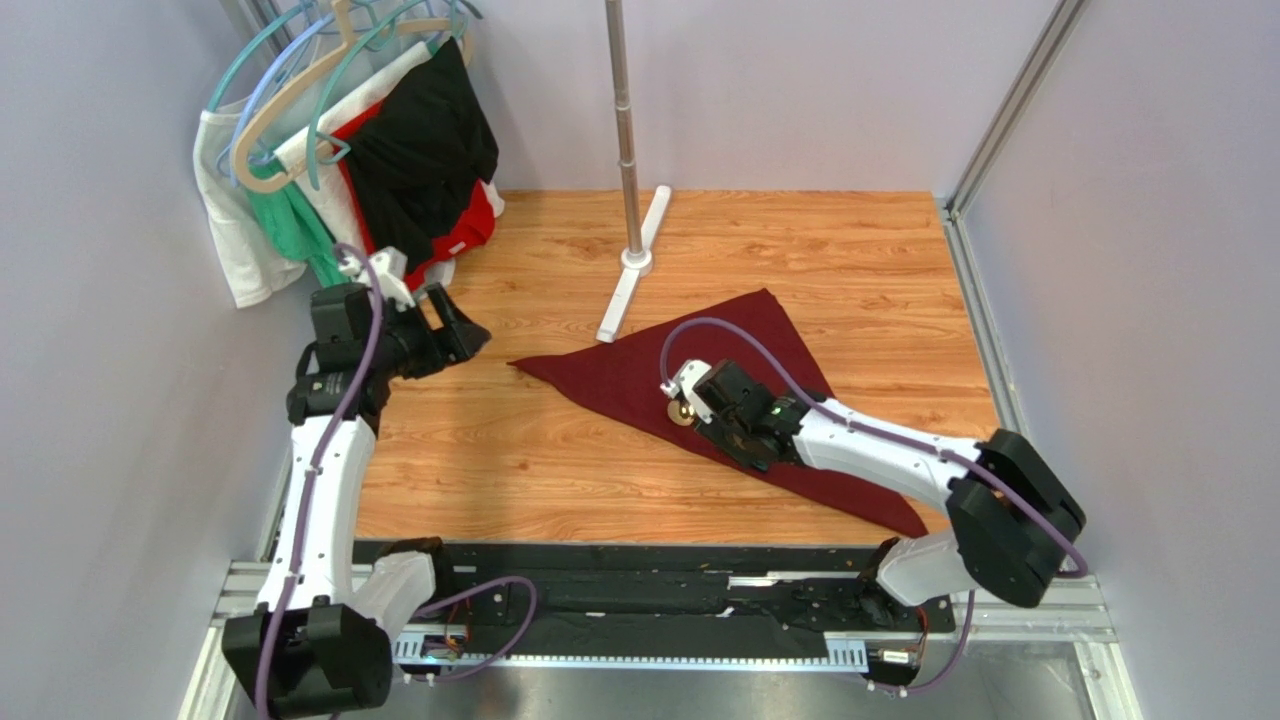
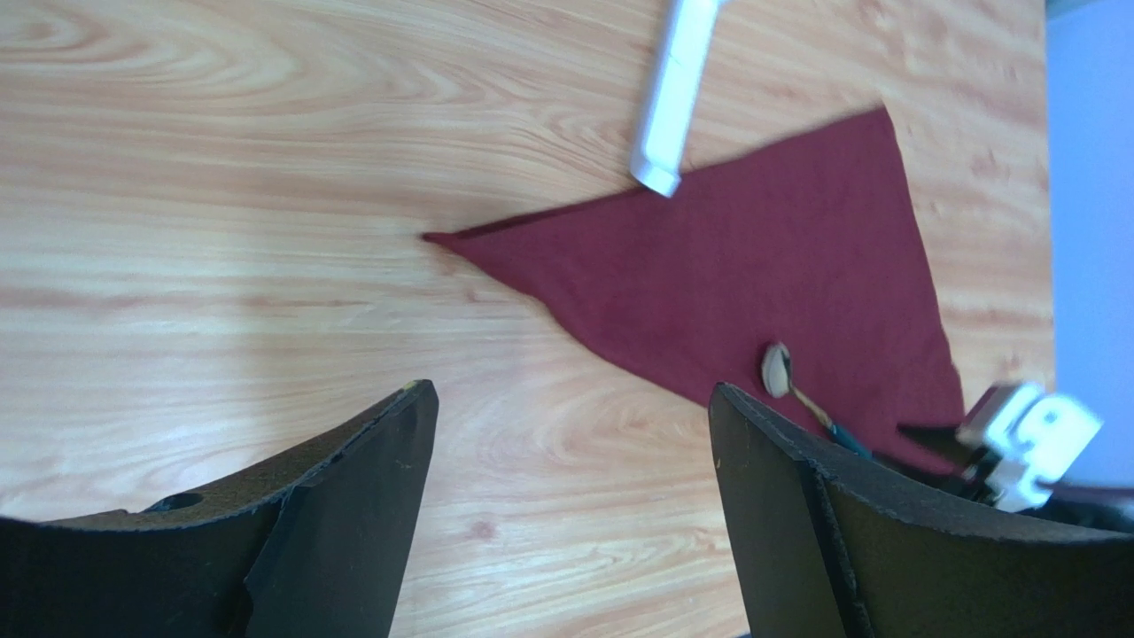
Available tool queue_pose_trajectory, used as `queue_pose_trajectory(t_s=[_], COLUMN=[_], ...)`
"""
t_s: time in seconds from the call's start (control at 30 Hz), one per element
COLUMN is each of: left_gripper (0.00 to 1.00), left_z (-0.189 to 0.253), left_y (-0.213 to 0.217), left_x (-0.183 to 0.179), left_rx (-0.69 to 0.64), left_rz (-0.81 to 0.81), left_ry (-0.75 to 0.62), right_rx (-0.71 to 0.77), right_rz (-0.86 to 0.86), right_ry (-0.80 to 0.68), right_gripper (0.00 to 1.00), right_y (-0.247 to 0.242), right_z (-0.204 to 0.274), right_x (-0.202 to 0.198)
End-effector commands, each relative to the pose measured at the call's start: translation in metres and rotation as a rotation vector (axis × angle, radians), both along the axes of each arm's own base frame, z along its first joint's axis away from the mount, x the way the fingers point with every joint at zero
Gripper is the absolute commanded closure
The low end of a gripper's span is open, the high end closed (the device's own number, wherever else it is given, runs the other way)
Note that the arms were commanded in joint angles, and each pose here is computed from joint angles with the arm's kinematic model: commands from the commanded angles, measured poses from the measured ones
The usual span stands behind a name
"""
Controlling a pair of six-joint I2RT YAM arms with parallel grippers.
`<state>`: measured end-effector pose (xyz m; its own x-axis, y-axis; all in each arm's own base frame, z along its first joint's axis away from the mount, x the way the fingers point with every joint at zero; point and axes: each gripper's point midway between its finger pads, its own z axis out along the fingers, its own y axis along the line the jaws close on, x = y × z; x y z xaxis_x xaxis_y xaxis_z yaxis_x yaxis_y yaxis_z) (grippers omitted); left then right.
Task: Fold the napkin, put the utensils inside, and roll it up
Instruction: Place the spoon on the napkin.
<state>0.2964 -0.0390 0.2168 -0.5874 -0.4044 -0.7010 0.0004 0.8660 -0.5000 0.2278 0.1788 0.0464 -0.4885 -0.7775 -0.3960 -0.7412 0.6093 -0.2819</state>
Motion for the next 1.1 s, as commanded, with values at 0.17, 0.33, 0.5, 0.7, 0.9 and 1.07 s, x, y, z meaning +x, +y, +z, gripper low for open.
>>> queue_pose_trajectory(t_s=[0.17,0.33,0.5,0.7,0.9,1.07], left_gripper=[0.18,0.20,0.27,0.33,0.36,0.38], left_z=[0.003,-0.016,-0.039,-0.079,-0.124,-0.140], left_y=[-0.102,-0.172,-0.233,-0.268,-0.286,-0.289], left_x=[-0.004,0.007,0.012,0.018,0.007,0.009], left_rx=[0.024,0.052,0.021,-0.011,0.019,0.015], left_rz=[-0.299,-0.462,-0.650,-0.772,-0.852,-0.847], left_ry=[-0.047,-0.058,-0.045,-0.004,0.069,0.096], right_rx=[0.338,0.405,0.495,0.486,0.497,0.522], right_rz=[-0.398,-0.626,-0.787,-0.822,-0.817,-0.810], right_ry=[-0.221,-0.263,-0.241,-0.232,-0.213,-0.190], right_gripper=[0.63,0.62,0.61,0.61,0.62,0.62], right_y=[0.010,-0.013,-0.040,-0.055,-0.052,-0.044], right_z=[0.087,0.102,0.103,0.095,0.089,0.086], right_x=[0.036,0.039,0.033,0.027,0.028,0.030])
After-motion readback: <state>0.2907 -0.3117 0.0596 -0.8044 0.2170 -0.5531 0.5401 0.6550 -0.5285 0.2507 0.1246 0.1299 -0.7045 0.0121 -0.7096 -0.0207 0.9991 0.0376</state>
